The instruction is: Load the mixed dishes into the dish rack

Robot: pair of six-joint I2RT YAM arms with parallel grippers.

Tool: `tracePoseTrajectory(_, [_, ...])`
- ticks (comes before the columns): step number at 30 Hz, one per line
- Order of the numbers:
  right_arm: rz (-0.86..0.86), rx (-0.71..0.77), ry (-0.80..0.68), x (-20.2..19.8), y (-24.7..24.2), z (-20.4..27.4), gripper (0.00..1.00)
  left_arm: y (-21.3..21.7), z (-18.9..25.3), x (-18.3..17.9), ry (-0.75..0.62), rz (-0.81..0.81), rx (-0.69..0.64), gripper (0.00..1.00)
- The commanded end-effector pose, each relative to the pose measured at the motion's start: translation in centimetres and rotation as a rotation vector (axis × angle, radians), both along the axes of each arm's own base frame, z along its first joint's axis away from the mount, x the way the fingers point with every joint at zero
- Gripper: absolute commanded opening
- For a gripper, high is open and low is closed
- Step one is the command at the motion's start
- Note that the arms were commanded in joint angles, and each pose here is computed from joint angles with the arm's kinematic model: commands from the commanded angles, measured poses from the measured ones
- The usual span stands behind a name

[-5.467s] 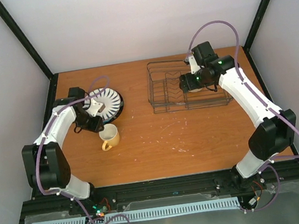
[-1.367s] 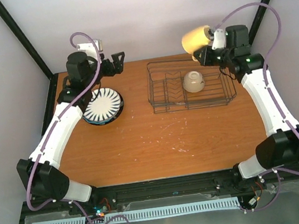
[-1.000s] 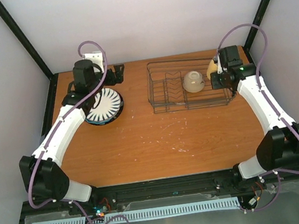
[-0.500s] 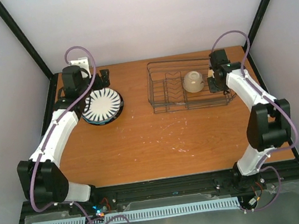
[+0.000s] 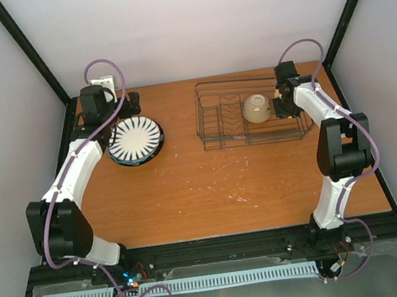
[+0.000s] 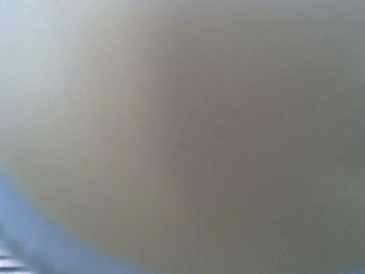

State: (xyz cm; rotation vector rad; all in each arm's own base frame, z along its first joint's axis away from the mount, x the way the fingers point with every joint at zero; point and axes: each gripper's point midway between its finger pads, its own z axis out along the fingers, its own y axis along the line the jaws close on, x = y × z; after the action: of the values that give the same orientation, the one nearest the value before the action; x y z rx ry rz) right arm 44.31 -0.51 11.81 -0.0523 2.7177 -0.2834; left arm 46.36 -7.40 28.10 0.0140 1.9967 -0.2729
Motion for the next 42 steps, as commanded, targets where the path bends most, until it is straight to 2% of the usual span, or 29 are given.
tracePoseTrajectory(1, [-0.051, 0.004, -0.061, 2.2, -1.5, 1.0, 0.03, 0.3, 1.9, 1.7, -0.04, -0.014, 0.018, 1.0])
tracePoseTrajectory(12, [-0.043, 0.074, 0.022, 2.9, -0.7, -2.4, 0.03, 1.1, 0.9, 3.1, -0.006, -0.006, 0.017, 1.0])
tracePoseTrajectory(18, [-0.044, 0.107, 0.085, 2.0, -0.2, -4.0, 0.04, 1.3, 0.3, 3.3, 0.015, -0.002, 0.012, 1.0])
tracePoseTrajectory(21, [-0.053, 0.107, 0.11, 1.1, -0.2, -4.4, 0.18, 1.4, 0.1, 3.2, 0.025, -0.001, 0.013, 1.0])
tracePoseTrajectory(23, [-0.059, 0.1, 0.118, 0.4, -0.4, -4.5, 0.23, 1.4, 0.0, 3.1, 0.029, -0.002, 0.014, 1.0])
tracePoseTrajectory(26, [-0.067, 0.083, 0.139, -0.7, -0.7, -4.6, 0.4, 1.4, -0.6, 3.0, 0.048, -0.005, 0.015, 1.0])
tracePoseTrajectory(30, [-0.082, 0.077, 0.135, -1.3, -1.0, -4.1, 0.54, 1.6, -1.3, 2.8, 0.083, -0.002, 0.008, 1.0])
tracePoseTrajectory(37, [-0.101, 0.081, 0.025, -0.9, -1.2, 0.9, 0.6, 4.9, -2.8, 2.1, 0.169, 0.035, -0.101, 1.0])
tracePoseTrajectory(42, [-0.093, 0.163, -0.162, 0.2, -0.1, 9.0, 0.61, 8.2, -5.6, 1.0, 0.287, 0.044, -0.145, 0.97])
